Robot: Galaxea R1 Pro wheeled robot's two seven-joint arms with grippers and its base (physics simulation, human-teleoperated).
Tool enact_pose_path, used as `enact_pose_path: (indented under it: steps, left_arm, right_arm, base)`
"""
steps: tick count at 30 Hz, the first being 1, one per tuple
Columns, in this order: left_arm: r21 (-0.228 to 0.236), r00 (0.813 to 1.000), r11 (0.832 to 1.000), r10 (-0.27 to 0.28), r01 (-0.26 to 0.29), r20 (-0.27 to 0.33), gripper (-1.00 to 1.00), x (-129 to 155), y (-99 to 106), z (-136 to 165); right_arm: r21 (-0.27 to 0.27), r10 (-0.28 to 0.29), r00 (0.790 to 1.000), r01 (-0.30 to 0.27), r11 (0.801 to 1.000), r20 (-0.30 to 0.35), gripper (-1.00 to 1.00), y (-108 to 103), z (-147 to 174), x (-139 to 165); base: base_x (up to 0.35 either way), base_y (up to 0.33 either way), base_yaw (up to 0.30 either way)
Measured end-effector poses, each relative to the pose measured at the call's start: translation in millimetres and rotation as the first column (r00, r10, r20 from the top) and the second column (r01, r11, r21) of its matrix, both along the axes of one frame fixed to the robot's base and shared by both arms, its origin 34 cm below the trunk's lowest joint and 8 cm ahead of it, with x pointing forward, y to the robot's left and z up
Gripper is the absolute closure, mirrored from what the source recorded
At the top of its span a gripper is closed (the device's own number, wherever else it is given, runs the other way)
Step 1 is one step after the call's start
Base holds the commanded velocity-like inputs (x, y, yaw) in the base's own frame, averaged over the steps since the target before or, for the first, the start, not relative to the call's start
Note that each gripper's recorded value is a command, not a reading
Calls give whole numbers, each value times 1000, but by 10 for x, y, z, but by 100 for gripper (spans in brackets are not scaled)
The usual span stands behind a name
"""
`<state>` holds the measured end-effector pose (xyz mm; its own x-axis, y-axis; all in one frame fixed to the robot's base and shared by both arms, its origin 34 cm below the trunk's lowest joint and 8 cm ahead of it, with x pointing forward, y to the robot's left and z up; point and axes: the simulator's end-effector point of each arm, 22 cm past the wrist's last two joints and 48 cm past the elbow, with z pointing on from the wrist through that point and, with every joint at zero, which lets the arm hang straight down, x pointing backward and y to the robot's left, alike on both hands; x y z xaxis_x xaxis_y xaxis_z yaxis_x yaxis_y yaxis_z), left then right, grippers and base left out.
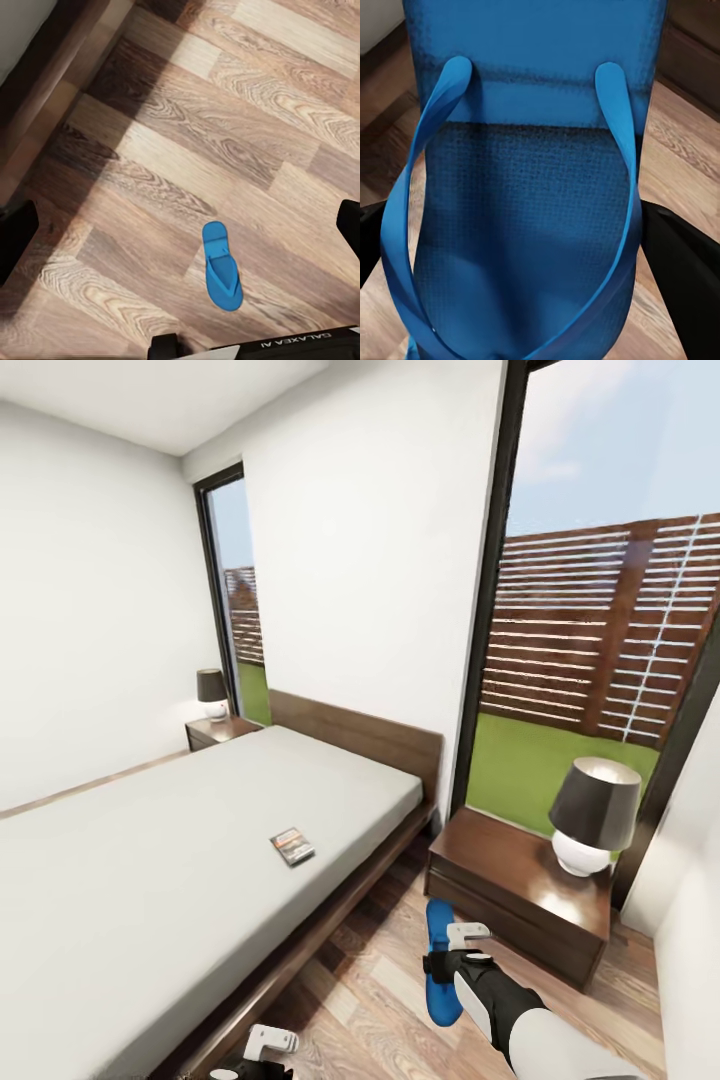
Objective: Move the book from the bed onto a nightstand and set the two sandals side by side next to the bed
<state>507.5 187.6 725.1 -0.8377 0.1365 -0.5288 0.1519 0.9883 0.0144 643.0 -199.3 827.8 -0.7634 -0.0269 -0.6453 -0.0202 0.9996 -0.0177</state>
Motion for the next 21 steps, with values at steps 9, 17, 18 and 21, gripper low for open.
enact_pose_path:
  steps: [9,17,18,21]
  left_arm:
    - [0,1000,1000,0,0,-3,-100,-10,-1,-15]
    - [0,1000,1000,0,0,-4,-100,-11,-1,-17]
    - [0,1000,1000,0,0,-4,-100,-11,-1,-18]
    - [0,1000,1000,0,0,-5,-100,-14,-1,-22]
  right_arm:
    - [0,0,1000,0,1000,-4,100,-1,-22,-7]
    - [0,0,1000,0,1000,-5,100,-1,-26,-10]
    - [0,0,1000,0,1000,-6,100,-1,-28,-11]
    - [0,0,1000,0,1000,-7,100,-1,-36,-14]
  base:
    - [0,0,134]
    - [0,0,17]
    - [0,0,44]
    - [0,0,67]
